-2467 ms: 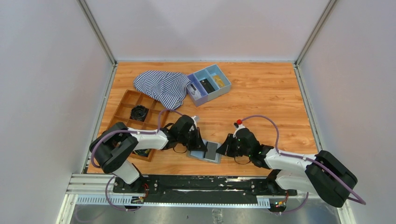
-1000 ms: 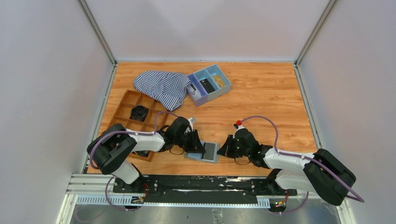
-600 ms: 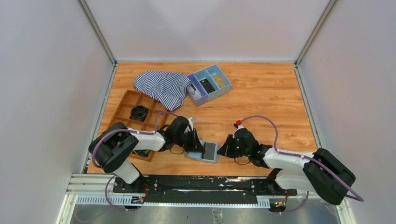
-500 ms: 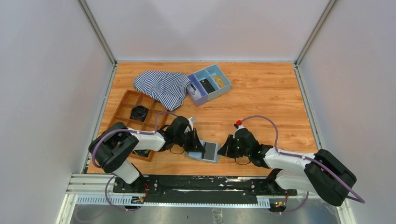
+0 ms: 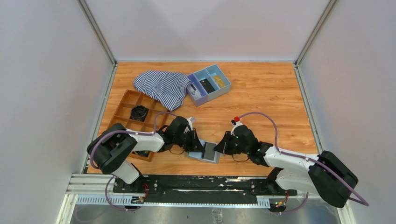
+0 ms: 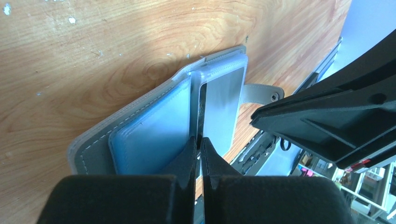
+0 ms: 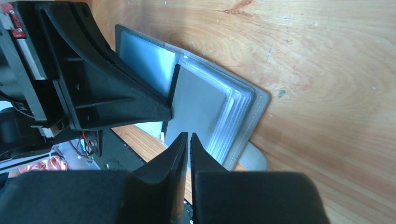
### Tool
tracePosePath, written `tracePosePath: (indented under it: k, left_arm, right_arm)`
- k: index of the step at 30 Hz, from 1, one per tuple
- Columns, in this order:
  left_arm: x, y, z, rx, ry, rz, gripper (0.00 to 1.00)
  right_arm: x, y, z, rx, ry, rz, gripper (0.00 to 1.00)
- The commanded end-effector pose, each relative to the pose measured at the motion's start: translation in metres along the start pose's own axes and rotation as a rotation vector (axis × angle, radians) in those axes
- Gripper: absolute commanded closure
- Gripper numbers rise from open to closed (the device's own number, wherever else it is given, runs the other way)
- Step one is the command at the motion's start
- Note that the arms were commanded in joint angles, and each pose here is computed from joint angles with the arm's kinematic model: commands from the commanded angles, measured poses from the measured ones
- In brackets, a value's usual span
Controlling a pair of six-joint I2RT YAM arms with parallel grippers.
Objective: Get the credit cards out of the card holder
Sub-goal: Remove the credit card from the card holder.
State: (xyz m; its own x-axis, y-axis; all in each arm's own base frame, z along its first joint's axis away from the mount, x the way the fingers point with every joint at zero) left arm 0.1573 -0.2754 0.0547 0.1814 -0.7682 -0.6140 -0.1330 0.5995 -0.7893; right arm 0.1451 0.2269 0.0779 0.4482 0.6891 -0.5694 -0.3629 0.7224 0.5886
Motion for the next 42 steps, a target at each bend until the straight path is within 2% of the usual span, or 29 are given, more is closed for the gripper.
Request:
tracePosePath:
  k: [1,12,22,42]
  left_arm:
    - [-0.003,-0.004,0.003,0.009,-0.027,-0.019,1.0]
    - [-0.005,-0.004,0.002,0.023,-0.022,-0.027,1.0]
    - [-0.011,0.005,0.001,0.008,-0.032,-0.018,1.0]
    - [-0.024,0.012,0.001,-0.005,-0.048,-0.035,1.0]
  right_arm:
    - [0.008,0.009,0.001,-0.035,0.014,0.032,0.91]
    - [0.009,-0.039,-0.04,0.07,0.084,-0.162,0.92]
    - [0.002,-0.045,-0.041,0.061,0.066,-0.192,0.92]
    - [-0.002,-0.064,-0.057,0.081,0.115,-0.282,0.92]
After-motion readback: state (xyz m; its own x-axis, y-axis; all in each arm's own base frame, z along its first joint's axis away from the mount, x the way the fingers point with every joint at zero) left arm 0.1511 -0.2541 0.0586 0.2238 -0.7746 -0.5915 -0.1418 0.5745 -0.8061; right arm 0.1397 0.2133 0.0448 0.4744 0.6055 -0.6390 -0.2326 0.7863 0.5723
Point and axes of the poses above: each gripper's point midway between its finger pads, its own x axis out along the fingers, its own y axis along the line the jaws close on, z = x × y, the point moved 4 cm from there along -x, back along the fingers, and after that the axes turned 13 degrees about -x, right-handed, at the moved point
